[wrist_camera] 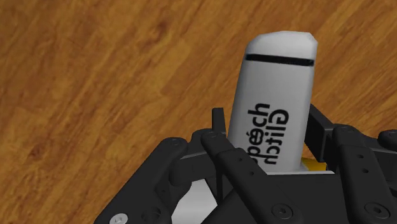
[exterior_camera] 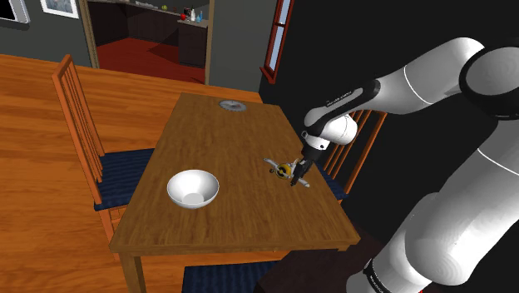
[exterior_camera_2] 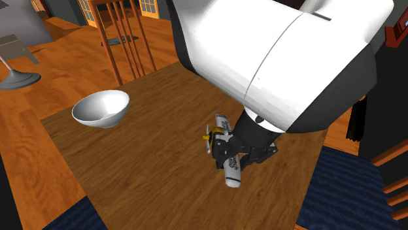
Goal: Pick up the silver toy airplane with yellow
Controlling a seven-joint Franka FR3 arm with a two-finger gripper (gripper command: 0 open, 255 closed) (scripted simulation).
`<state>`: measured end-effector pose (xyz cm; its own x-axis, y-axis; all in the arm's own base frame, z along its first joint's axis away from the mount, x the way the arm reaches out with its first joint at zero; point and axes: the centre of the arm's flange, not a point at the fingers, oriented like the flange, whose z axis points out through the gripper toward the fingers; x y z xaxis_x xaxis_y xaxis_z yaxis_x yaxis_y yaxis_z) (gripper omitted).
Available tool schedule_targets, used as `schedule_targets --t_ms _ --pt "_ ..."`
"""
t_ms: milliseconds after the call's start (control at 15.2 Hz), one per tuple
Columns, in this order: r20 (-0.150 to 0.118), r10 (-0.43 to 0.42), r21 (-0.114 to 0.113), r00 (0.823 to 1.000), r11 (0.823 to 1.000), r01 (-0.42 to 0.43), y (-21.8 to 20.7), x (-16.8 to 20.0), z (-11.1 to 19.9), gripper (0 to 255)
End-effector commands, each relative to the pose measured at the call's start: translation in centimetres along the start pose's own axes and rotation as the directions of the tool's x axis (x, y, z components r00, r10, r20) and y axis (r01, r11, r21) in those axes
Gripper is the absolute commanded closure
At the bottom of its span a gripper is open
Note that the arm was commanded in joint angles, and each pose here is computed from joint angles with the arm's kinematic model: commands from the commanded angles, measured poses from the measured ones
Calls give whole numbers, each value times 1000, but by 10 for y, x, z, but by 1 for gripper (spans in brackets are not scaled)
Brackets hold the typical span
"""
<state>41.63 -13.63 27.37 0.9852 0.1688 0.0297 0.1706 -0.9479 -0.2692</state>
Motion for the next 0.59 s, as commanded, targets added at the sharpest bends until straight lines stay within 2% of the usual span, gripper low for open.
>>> schedule_targets --t_ms 0,198,528 --pt "2 1 -1 1000 1000 -1 1 0 1 255" --pt "2 1 -1 1000 1000 -1 0 -1 2 255" --pt "2 1 -1 1000 1000 -1 -7 0 -24 255"
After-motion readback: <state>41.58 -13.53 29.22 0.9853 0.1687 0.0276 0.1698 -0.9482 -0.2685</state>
